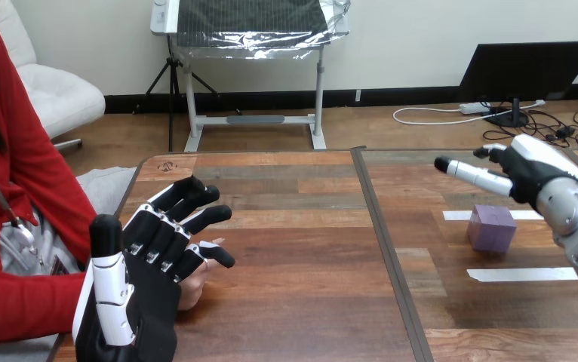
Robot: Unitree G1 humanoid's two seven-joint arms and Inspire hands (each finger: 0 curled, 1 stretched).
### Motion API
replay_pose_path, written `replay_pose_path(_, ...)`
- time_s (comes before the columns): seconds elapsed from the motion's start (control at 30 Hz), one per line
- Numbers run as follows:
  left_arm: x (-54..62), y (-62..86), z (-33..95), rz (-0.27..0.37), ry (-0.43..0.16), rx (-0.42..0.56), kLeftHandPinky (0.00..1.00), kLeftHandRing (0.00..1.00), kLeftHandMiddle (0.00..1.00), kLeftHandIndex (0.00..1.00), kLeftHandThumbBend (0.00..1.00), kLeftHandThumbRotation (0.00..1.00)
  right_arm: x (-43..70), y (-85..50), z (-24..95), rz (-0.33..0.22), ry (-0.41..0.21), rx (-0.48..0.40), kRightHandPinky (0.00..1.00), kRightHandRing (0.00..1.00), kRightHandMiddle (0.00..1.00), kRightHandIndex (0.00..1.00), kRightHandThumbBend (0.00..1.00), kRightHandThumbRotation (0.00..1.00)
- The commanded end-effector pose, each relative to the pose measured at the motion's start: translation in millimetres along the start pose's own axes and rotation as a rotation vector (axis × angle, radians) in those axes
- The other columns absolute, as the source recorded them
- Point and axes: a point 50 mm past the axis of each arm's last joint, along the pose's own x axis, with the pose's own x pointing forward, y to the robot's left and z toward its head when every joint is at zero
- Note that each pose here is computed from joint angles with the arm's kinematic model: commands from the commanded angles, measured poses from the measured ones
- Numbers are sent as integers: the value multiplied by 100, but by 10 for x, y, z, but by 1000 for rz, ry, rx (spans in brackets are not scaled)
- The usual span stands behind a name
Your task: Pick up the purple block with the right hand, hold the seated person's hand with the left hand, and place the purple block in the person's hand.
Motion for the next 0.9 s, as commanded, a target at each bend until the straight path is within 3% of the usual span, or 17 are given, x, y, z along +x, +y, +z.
replay_pose_path(0.0, 138, -82, 108, -21, -92, -24, 43, 69, 73, 69, 64, 95, 10, -17, 63, -3, -13, 4, 89, 94, 95, 94, 75, 100)
replay_pose_path(0.13, 141, -86, 108, -24, -91, -24, 44, 69, 73, 69, 64, 94, 8, 22, 50, 4, -15, 22, 90, 94, 95, 94, 73, 100)
replay_pose_path(0.17, 141, -87, 108, -25, -91, -24, 44, 69, 72, 69, 64, 94, 7, 30, 44, 4, -14, 24, 80, 88, 90, 94, 72, 100)
replay_pose_path(0.33, 142, -90, 109, -23, -88, -21, 44, 69, 72, 69, 65, 94, 2, 71, 15, -2, -13, -16, 56, 71, 77, 92, 72, 100)
replay_pose_path(0.43, 143, -92, 110, -21, -87, -17, 44, 69, 72, 68, 65, 94, 0, 84, 14, -4, -19, -41, 52, 71, 77, 90, 71, 100)
replay_pose_path(0.87, 147, -97, 114, -27, -91, -13, 44, 68, 72, 68, 64, 95, -3, 112, -9, -1, -11, -73, 72, 83, 85, 83, 66, 100)
